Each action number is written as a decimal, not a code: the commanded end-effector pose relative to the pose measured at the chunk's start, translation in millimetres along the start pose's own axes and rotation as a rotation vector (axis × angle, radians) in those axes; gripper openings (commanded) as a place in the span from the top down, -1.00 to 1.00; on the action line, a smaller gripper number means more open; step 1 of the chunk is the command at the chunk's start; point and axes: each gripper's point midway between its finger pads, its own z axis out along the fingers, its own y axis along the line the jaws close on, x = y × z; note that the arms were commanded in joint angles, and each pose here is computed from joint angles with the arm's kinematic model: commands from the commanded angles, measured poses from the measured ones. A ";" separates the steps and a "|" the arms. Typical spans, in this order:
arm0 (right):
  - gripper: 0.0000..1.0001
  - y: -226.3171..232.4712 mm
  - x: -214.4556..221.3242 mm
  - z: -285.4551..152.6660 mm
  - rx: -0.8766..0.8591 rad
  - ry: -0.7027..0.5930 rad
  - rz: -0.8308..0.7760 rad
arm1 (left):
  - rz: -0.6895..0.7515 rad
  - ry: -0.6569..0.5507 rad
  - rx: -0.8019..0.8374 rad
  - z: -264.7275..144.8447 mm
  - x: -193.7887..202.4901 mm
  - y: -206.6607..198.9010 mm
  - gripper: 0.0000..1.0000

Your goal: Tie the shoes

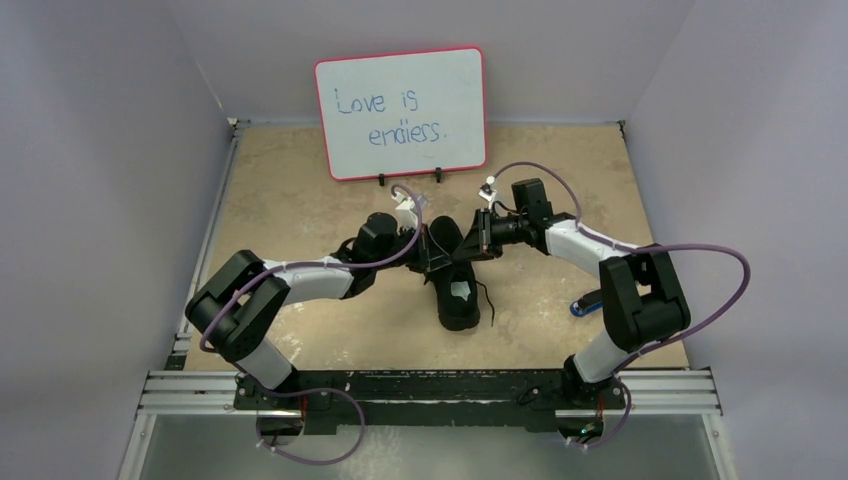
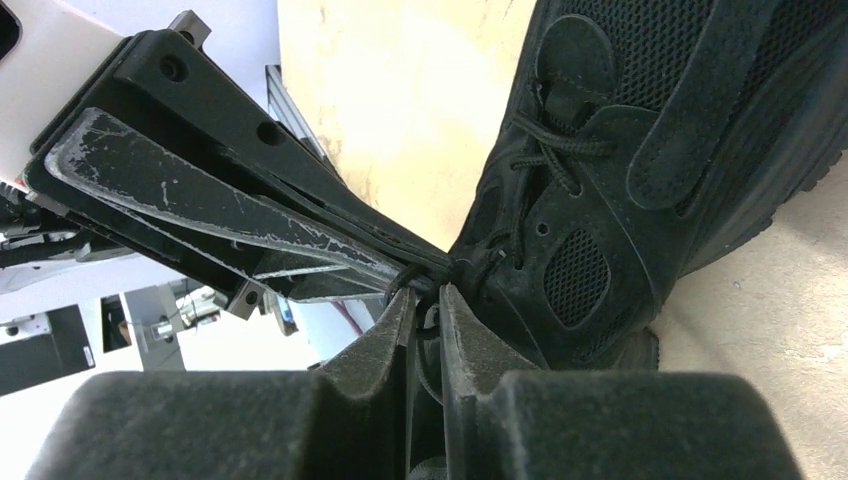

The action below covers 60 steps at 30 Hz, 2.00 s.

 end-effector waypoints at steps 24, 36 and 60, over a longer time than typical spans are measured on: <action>1.00 22.2 -20.1 -17.0 0.074 -0.100 -0.106 | 0.124 -0.016 -0.105 -53.6 -17.0 1.7 -0.20; 1.00 25.2 -17.7 -20.9 0.071 -0.091 -0.101 | 0.088 0.034 -0.098 -49.3 -20.0 29.2 0.01; 1.00 29.8 -21.3 -24.7 0.077 -0.086 -0.077 | 0.091 -0.046 -0.018 -58.5 -38.9 22.2 -0.28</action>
